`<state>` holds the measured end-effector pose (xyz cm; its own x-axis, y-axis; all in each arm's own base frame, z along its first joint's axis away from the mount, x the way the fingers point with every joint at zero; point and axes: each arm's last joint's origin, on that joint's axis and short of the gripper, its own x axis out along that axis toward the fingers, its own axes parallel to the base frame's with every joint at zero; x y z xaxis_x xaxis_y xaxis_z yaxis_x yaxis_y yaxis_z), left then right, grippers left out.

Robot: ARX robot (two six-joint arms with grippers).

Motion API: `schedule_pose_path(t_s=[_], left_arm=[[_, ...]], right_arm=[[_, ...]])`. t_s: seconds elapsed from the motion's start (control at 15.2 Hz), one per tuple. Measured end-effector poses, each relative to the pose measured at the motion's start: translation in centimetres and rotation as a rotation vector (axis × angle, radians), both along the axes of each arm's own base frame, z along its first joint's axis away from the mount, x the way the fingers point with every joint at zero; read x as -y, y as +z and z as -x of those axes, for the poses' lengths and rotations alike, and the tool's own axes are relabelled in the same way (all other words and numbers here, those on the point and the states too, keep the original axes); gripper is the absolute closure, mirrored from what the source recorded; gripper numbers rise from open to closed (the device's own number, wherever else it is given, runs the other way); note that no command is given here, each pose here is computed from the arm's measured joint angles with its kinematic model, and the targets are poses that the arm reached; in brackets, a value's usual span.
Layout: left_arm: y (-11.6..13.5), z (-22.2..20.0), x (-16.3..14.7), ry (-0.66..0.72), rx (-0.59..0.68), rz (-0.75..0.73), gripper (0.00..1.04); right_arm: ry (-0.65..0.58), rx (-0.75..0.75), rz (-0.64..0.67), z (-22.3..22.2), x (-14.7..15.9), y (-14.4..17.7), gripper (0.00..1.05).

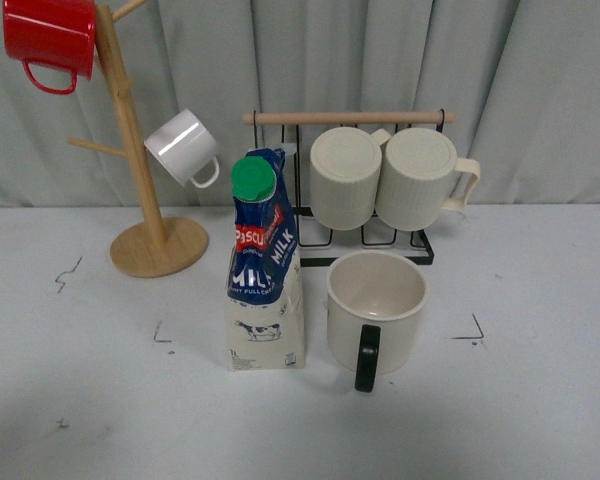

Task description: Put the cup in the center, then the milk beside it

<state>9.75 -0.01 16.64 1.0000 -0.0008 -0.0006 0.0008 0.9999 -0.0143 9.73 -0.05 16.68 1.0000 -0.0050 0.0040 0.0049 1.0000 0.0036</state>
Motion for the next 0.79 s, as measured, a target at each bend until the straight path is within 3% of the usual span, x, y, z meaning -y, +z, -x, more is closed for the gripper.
schedule_pose_path(t_s=[0.2, 0.79], left_arm=[[0.0, 0.0, 0.0, 0.0, 0.0, 0.0, 0.06], [0.0, 0.0, 0.0, 0.0, 0.0, -0.001, 0.07]], right_arm=[[0.0, 0.0, 0.0, 0.0, 0.0, 0.0, 0.06], [0.0, 0.0, 0.0, 0.0, 0.0, 0.0, 0.06]])
